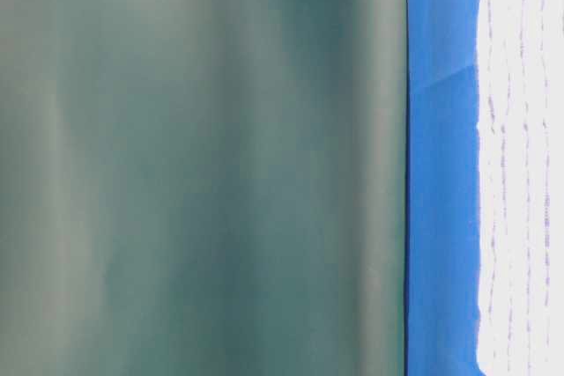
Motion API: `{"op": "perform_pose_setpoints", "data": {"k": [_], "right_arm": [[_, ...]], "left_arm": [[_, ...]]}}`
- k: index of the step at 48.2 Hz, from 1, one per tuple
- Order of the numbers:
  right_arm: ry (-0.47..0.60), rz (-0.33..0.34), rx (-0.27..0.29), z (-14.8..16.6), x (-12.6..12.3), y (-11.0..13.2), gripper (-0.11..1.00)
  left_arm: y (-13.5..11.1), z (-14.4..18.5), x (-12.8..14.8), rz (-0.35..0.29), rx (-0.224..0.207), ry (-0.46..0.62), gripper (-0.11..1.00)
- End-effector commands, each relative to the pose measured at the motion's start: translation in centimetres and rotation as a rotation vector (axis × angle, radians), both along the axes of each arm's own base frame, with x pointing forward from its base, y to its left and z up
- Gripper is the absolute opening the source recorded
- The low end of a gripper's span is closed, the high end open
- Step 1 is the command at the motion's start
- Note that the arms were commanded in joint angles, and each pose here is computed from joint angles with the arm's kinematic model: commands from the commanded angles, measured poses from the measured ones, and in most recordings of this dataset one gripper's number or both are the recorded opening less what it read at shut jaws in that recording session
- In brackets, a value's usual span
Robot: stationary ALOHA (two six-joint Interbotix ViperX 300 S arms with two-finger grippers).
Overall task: Fold the blue towel.
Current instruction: 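Move both grippers to the towel's top corners and pinch them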
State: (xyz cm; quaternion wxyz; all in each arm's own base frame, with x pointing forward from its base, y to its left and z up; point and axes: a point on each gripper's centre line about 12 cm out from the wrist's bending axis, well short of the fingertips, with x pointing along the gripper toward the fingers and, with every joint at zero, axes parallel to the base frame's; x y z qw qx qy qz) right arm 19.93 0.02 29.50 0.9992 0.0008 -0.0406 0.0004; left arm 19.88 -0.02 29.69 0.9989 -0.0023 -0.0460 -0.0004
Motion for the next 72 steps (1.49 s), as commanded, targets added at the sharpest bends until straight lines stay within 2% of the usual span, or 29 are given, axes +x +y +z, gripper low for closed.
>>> {"op": "perform_pose_setpoints", "data": {"k": [1,9,20,30,33,36,39,44,48,56,72], "right_arm": [[-0.015,-0.014,0.003,0.6,0.2,-0.3,0.00],[0.045,-0.076,0.021,0.1,1.1,-1.6,0.00],[0.176,-0.188,0.071,-2.5,2.0,-4.1,0.00],[0.289,-0.288,0.123,-5.2,2.8,-6.4,0.04],[0.323,-0.316,0.142,-6.1,3.0,-7.1,0.10],[0.361,-0.346,0.164,-7.2,3.2,-7.9,0.22],[0.403,-0.374,0.185,-8.4,3.4,-8.5,0.37],[0.464,-0.411,0.213,-10.3,3.7,-9.5,0.63],[0.502,-0.430,0.227,-11.8,3.9,-10.0,0.77],[0.554,-0.467,0.254,-14.5,4.4,-10.9,0.73],[0.642,-0.541,0.305,-19.0,4.4,-12.0,0.72]], "left_arm": [[0.1,0.4,0.5,0.005,-0.048,0.006,0.00],[0.7,-0.3,1.1,0.037,-0.043,0.044,0.00],[3.6,-3.5,3.0,0.162,-0.055,0.185,0.00],[6.9,-7.9,4.4,0.286,-0.096,0.363,0.01],[7.7,-9.1,4.7,0.312,-0.109,0.407,0.05],[8.3,-10.4,5.1,0.330,-0.120,0.455,0.14],[8.9,-11.5,5.4,0.347,-0.131,0.500,0.26],[9.8,-13.4,5.8,0.370,-0.147,0.563,0.52],[10.7,-15.2,6.0,0.398,-0.165,0.613,0.68],[11.9,-17.6,6.4,0.429,-0.181,0.662,0.68],[13.0,-21.1,6.4,0.460,-0.200,0.742,0.67]]}}
